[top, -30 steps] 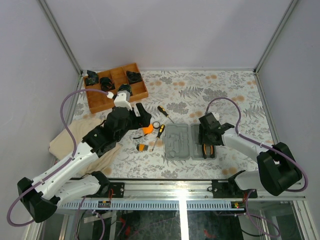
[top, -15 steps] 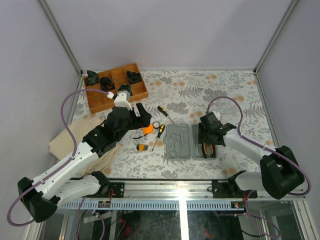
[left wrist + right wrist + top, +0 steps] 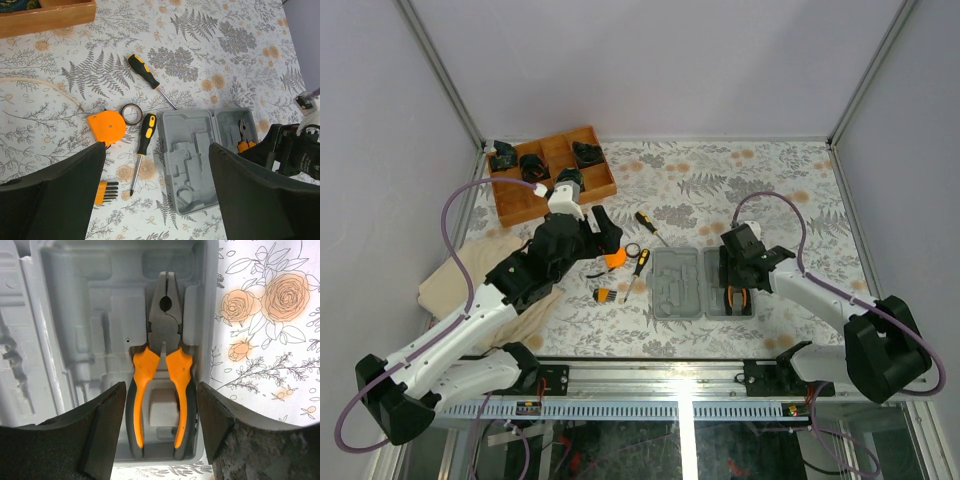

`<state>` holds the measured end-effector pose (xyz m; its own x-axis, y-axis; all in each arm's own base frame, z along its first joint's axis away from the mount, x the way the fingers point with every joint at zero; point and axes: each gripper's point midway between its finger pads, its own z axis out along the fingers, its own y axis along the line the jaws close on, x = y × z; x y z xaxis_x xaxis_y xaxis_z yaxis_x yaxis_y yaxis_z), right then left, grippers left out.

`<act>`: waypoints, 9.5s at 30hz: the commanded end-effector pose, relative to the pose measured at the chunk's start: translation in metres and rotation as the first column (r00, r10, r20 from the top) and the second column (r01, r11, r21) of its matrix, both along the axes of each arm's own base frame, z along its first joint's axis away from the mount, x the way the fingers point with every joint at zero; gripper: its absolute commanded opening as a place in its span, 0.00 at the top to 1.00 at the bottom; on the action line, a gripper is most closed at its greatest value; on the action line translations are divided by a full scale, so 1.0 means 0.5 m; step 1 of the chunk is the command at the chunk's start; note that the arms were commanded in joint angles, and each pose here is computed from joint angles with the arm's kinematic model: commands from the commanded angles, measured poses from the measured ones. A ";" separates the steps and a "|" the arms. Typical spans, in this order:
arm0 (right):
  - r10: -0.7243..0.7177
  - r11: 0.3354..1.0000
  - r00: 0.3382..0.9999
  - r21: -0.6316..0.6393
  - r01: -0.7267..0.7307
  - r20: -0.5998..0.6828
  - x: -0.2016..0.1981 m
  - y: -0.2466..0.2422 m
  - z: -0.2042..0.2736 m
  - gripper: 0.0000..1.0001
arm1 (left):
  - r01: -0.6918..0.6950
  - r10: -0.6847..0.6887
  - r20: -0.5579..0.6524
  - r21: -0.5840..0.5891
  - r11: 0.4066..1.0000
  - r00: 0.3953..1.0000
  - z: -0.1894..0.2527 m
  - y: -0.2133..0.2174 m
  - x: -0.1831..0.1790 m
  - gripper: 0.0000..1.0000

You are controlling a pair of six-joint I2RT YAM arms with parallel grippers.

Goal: Sort the tools into containers
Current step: Place the pliers in the storage box, then pick up the screwdriver from the center of the board.

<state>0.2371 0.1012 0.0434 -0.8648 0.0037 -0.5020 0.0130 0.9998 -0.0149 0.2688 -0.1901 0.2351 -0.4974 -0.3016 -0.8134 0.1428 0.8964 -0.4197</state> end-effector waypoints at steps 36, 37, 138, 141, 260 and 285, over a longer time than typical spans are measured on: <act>-0.107 0.993 0.986 -0.068 0.099 -0.125 -0.068 -0.044 -0.015 0.82 | -0.010 0.011 -0.020 0.019 1.000 1.000 -0.011 0.003 0.008 0.17; -0.109 0.992 0.986 -0.073 0.100 -0.128 -0.068 -0.045 -0.017 0.83 | -0.007 0.008 -0.024 0.019 1.000 1.000 -0.013 0.001 0.007 0.17; -0.054 0.998 0.964 -0.033 0.047 -0.262 -0.082 0.054 -0.084 0.92 | -0.021 0.024 -0.089 0.028 0.999 0.996 -0.048 0.023 -0.014 0.17; -0.039 0.999 0.973 -0.002 0.040 -0.226 -0.073 0.061 -0.064 0.92 | -0.026 0.027 -0.075 0.023 0.999 0.997 -0.046 0.025 -0.012 0.16; 0.088 0.818 0.995 0.566 -0.103 0.053 -0.135 0.165 0.044 0.73 | 0.277 -0.162 -0.494 0.168 0.946 0.854 -0.401 -0.132 -0.021 0.59; 0.048 0.830 0.996 0.552 -0.082 0.076 -0.129 0.150 0.050 0.74 | 0.257 -0.066 -0.538 0.289 0.922 0.841 -0.460 -0.105 -0.022 1.00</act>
